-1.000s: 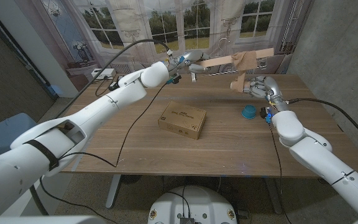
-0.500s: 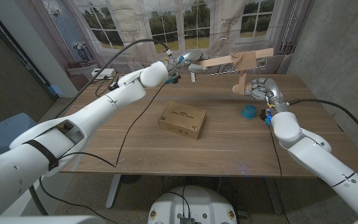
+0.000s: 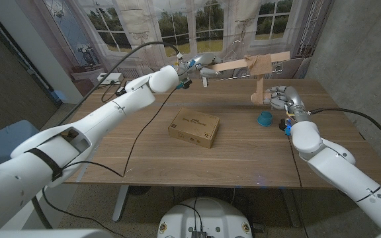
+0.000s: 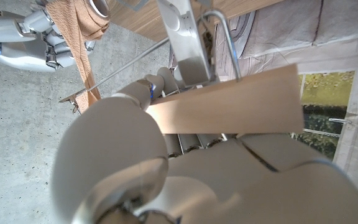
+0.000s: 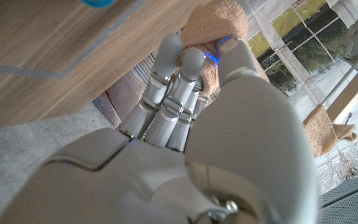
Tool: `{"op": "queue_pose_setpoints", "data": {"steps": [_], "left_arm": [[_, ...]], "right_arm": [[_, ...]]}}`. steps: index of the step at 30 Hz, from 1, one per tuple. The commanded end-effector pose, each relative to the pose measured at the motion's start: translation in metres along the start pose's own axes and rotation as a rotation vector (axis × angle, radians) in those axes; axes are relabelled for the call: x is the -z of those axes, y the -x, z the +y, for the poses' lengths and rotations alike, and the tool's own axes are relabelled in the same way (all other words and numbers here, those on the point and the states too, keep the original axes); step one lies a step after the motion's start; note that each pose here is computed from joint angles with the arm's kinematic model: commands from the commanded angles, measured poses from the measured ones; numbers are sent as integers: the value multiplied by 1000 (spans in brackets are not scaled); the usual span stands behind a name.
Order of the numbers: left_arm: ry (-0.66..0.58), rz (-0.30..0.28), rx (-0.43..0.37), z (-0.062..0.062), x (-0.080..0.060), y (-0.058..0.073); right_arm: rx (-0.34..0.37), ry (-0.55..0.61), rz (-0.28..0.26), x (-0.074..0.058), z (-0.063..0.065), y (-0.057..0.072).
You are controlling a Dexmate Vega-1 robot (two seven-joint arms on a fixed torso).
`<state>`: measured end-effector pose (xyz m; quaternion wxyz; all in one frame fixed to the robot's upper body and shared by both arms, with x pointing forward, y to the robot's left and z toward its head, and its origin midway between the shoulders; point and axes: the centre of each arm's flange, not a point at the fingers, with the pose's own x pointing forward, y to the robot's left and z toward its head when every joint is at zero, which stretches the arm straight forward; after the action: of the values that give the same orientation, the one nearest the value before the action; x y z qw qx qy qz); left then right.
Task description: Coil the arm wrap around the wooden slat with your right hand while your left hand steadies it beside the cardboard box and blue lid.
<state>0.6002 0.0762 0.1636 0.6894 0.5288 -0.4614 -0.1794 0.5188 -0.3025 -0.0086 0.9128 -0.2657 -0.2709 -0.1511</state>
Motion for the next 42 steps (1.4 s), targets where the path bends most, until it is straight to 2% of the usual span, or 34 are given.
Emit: {"op": "queue_pose_setpoints", "data": {"steps": [1, 24, 29, 42], "left_arm": [[1, 2, -4, -1, 1, 0], [-28, 2, 12, -1, -2, 1], [-18, 7, 20, -1, 6, -1], [-8, -2, 29, 1, 18, -9]], "right_arm": [[6, 2, 18, 5, -1, 1], [17, -4, -2, 3, -7, 0], [14, -16, 1, 6, -5, -2], [42, 0, -12, 2, -2, -7]]}}
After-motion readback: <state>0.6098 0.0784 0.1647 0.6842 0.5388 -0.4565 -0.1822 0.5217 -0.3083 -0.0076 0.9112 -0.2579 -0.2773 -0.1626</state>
